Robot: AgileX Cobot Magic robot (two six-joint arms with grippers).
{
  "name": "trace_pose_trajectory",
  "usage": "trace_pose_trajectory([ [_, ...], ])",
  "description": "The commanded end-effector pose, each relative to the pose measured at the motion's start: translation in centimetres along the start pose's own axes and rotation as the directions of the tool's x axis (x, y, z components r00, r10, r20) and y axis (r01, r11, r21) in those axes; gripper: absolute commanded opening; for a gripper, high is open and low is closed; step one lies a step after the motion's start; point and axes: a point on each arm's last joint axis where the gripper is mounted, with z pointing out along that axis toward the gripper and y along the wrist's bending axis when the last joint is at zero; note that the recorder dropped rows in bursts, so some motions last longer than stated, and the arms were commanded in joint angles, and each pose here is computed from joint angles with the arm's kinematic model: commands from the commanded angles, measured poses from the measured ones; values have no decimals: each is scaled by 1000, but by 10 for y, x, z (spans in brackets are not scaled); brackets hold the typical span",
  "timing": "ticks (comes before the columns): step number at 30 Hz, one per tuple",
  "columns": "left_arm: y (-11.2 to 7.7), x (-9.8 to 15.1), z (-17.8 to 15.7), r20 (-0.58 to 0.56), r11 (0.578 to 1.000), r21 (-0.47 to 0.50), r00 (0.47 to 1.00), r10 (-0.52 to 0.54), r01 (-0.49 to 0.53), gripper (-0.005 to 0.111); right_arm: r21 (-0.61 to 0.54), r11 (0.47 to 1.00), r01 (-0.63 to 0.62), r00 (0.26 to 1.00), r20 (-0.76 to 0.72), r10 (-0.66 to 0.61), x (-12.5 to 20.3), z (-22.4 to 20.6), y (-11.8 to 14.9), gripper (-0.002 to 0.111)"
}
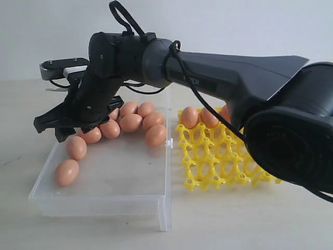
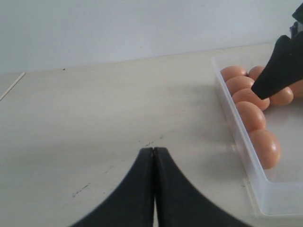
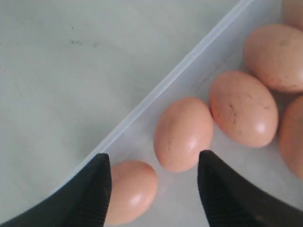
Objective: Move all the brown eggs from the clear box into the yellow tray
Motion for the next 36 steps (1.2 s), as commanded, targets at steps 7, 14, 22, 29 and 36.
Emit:
trace_pose_trajectory([
  [7,0,-3,-1,23,1000,-1,1000,-8,8,0,1,999,-40,999,23,40,4,36,-13,54],
  [14,0,-3,-1,23,1000,-1,1000,-8,8,0,8,999,-45,996,75,44,2,45,-17,54],
  [22,0,-3,-1,23,1000,-1,1000,-8,8,0,13,999,-50,996,70,49,7,55,-21,54],
  [29,0,-3,-1,23,1000,-1,1000,-8,8,0,18,1000,-25,996,89,24,6,58,-22,0],
  [36,0,-3,-1,23,1000,-1,1000,-8,8,0,30,999,21,989,145,-25,-8,34,-16,0],
])
